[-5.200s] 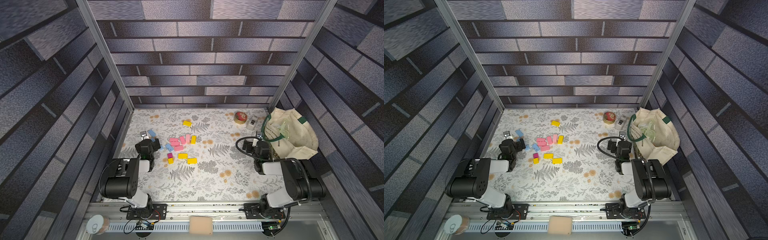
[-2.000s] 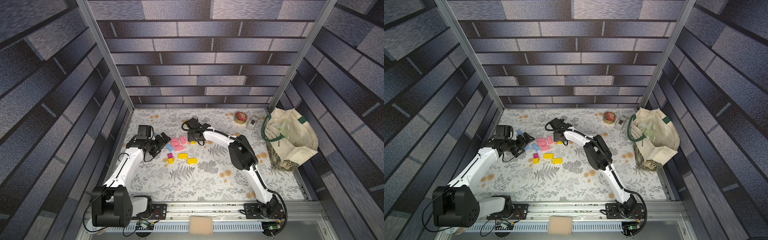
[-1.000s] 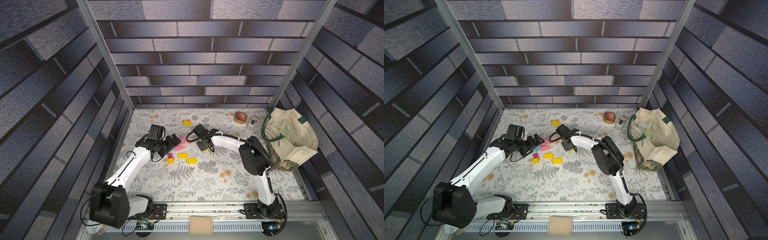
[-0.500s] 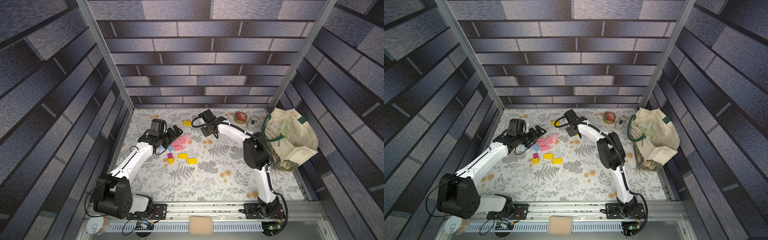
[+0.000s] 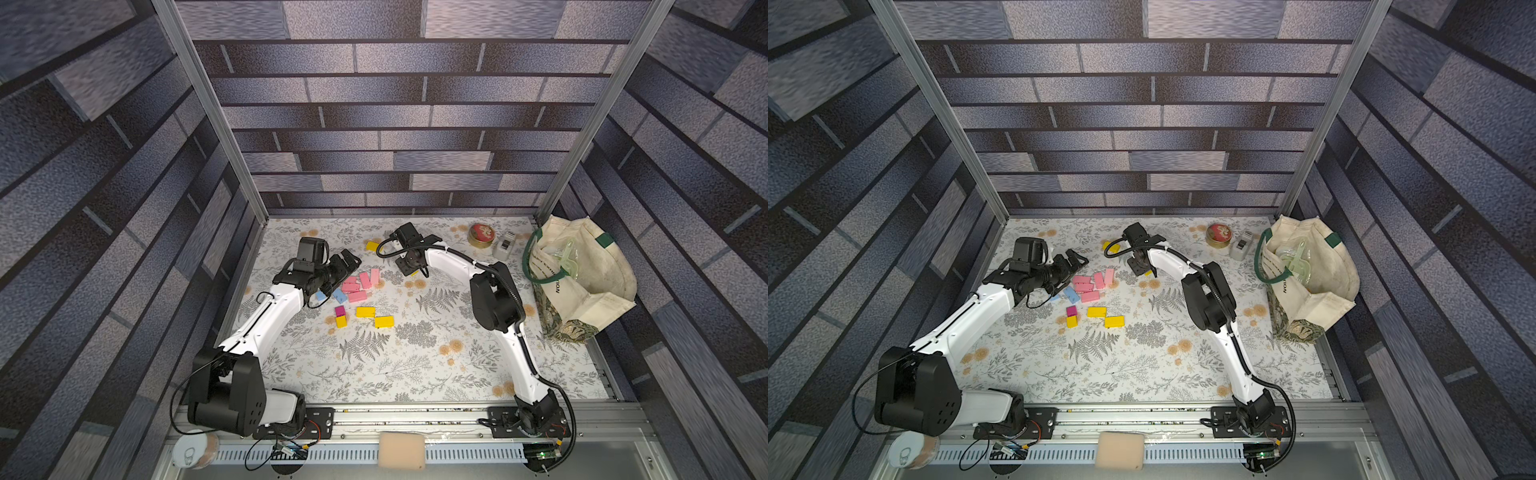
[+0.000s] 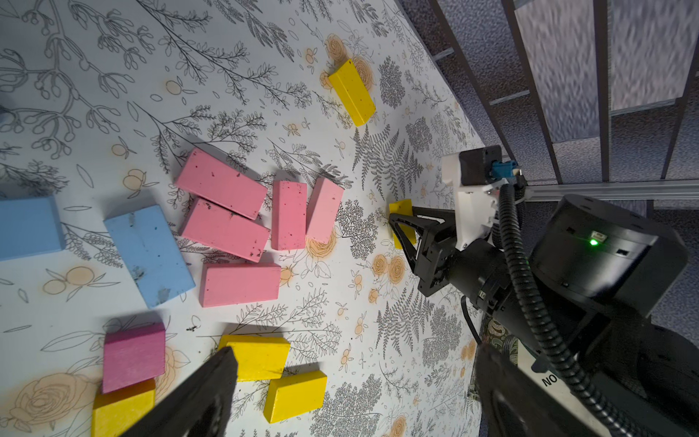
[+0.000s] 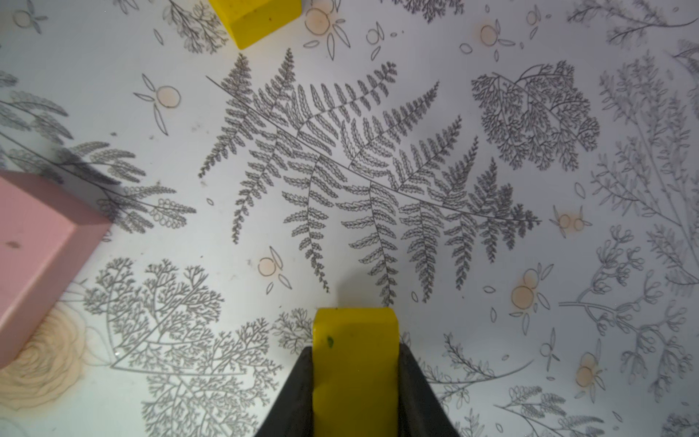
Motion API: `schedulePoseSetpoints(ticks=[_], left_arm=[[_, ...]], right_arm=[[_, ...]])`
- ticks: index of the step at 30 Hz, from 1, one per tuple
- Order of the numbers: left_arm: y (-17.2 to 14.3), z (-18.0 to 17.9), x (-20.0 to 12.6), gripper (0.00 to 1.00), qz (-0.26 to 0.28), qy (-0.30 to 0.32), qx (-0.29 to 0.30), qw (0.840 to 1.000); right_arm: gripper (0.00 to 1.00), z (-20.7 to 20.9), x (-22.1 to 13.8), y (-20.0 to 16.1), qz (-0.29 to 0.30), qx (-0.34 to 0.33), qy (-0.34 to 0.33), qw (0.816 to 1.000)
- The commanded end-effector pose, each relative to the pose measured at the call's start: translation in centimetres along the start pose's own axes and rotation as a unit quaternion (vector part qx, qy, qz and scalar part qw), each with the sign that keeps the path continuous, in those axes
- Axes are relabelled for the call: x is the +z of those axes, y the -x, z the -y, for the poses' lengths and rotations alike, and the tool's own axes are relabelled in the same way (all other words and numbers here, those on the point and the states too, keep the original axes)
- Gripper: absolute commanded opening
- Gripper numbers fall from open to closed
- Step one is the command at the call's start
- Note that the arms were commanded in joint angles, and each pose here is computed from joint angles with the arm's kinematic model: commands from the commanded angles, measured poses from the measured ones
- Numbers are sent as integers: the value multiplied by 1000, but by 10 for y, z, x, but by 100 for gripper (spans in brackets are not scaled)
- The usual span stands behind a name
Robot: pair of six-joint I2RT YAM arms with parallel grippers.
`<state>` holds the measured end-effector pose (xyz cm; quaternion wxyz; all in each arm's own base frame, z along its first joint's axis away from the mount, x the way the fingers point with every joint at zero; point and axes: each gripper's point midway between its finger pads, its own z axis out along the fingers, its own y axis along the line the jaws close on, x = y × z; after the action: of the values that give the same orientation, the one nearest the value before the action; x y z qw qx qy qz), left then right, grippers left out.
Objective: Assemble the letter v with building blocks
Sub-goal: Place the building block at the center of the board.
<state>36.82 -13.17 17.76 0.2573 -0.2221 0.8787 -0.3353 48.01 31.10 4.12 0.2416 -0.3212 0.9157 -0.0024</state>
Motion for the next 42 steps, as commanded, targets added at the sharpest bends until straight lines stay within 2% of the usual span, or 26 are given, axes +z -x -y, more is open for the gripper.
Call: schedulePoseSetpoints(ticks=[1,10,15,27,34,42], left_arm=[[0,-1,3,100,-8,0,-6,1000],[-4,-4,12,100,-23,5,-5,1000],[-5,-4,12,100,-22,11,4,1000],[-6,-6,16,100,-26,17,7,1000],[-6,-11,21,100,-32,27,9,999],[1,-23,27,100,-32,44,2,998]], right_arm=[[29,-3,6,1,-2,11,9,1000],[32,0,15,-2,-6,45,22,999],[31,20,18,-2,-2,73,3,997],[33,57,39,8,4,71,-7,997],[35,53,54,20,2,57,9,998],[35,40,43,30,13,83,51,995]])
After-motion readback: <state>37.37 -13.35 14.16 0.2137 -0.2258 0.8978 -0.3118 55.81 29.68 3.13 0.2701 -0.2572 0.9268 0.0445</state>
